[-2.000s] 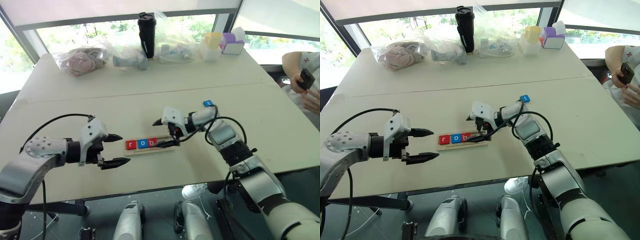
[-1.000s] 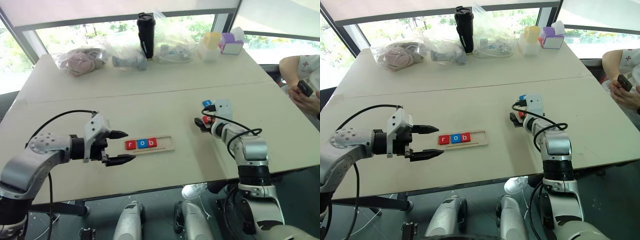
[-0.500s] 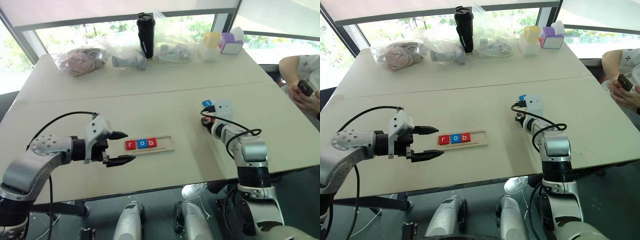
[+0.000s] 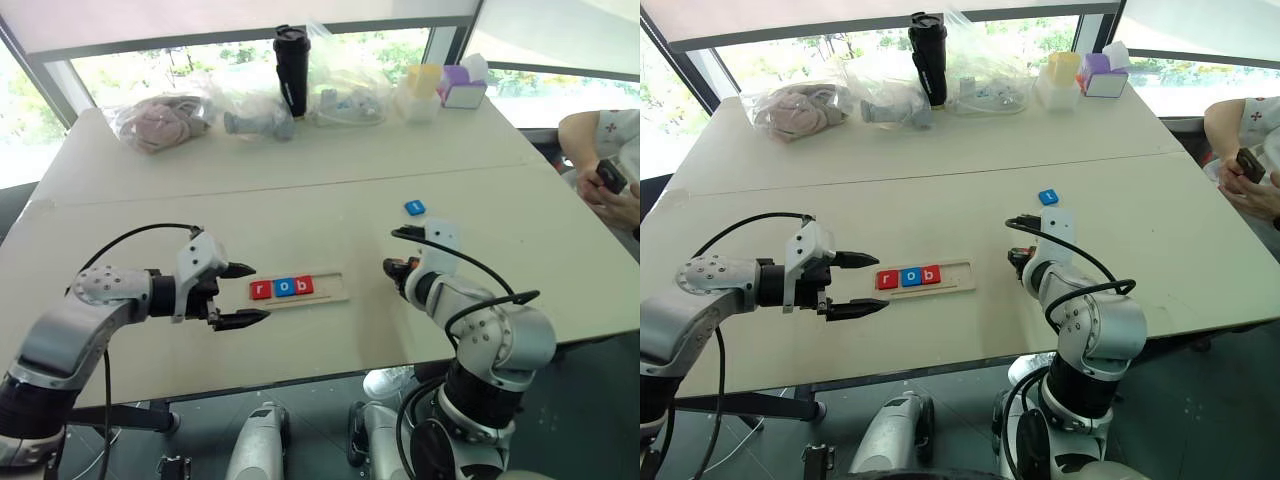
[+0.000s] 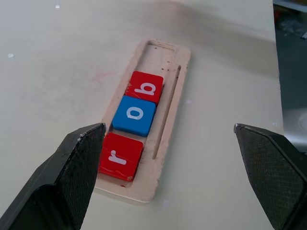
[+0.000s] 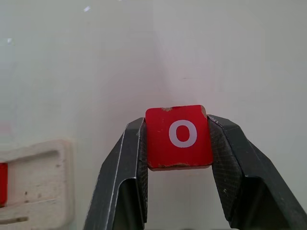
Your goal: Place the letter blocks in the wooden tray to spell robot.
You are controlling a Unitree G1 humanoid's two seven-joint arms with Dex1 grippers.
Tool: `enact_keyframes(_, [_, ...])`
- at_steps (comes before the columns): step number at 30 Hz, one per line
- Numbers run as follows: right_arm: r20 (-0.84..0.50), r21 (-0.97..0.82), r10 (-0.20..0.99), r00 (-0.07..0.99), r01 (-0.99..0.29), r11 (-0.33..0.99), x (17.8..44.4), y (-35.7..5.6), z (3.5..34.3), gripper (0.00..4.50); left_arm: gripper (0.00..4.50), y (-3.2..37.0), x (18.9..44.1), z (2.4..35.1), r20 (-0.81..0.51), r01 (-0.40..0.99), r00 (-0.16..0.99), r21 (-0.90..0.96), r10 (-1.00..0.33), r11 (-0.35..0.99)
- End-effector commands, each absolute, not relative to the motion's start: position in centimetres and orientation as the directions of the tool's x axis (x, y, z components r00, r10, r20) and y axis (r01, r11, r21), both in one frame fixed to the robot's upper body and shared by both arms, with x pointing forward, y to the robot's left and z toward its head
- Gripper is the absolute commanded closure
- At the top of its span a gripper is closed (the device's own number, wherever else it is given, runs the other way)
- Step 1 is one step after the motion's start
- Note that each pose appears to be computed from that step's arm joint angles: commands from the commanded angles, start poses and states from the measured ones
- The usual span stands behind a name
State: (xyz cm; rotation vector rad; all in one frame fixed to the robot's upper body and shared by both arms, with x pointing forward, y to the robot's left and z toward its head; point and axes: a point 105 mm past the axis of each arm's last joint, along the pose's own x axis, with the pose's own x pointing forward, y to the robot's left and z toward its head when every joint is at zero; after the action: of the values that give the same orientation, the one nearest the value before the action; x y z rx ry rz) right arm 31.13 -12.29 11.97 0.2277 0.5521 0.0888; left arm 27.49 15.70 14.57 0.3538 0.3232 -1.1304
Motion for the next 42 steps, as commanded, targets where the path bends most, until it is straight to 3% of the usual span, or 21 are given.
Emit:
enact_keyframes(1, [-0.5,0.259,0.18,0.847,-0.052,0.965,30.6,-11.5,12.0,3.31,0.0,15.5,27.5,15.0,-0.413,0.921,0.387,0.14,-0.824,0.363])
enact_keyframes(2, [-0.508,0.252,0.179,0.843,-0.053,0.966,30.6,-11.7,11.7,2.28,0.0,15.7,27.5,14.8,-0.423,0.919,0.394,0.148,-0.816,0.366])
enact_keyframes(6, [-0.491,0.172,0.196,0.849,-0.127,0.977,30.8,-13.7,12.5,0.35,0.0,16.2,27.5,14.5,-0.434,0.914,0.405,0.155,-0.805,0.376])
enact_keyframes(11, [-0.389,-0.078,0.33,0.86,-0.387,0.919,31.4,-16.2,17.7,0.35,0.0,16.4,27.5,14.5,-0.435,0.913,0.407,0.155,-0.803,0.379])
enact_keyframes(13, [-0.297,-0.167,0.482,0.824,-0.542,0.824,31.1,-16.4,20.3,0.35,0.0,16.3,27.5,14.5,-0.432,0.914,0.404,0.154,-0.807,0.375])
enact_keyframes(15, [-0.302,-0.222,0.661,0.687,-0.725,0.652,29.4,-15.5,20.3,0.35,0.0,16.2,27.7,14.5,-0.428,0.916,0.4,0.154,-0.81,0.371])
enact_keyframes(18, [-0.378,-0.172,0.751,0.542,-0.838,0.518,28.4,-15.5,17.6,0.35,0.0,16.0,27.9,14.5,-0.428,0.917,0.398,0.156,-0.812,0.367])
enact_keyframes(22, [-0.437,-0.18,0.768,0.469,-0.882,0.436,29.0,-15.5,14.7,0.35,0.0,16.1,27.9,14.8,-0.429,0.918,0.396,0.165,-0.812,0.361])
enact_keyframes(37, [-0.467,-0.219,0.749,0.471,-0.882,0.418,32.5,-15.3,11.5,0.35,0.0,16.1,27.4,15.7,-0.426,0.917,0.4,0.174,-0.812,0.36])
enact_keyframes(40, [-0.467,-0.229,0.741,0.482,-0.876,0.425,32.9,-15.5,11.3,1.16,0.0,15.9,27.3,15.5,-0.426,0.917,0.399,0.171,-0.812,0.361])
enact_keyframes(42, [-0.466,-0.229,0.741,0.483,-0.875,0.426,32.9,-15.5,11.2,2.2,0.0,15.9,27.3,15.6,-0.425,0.917,0.399,0.17,-0.812,0.362])
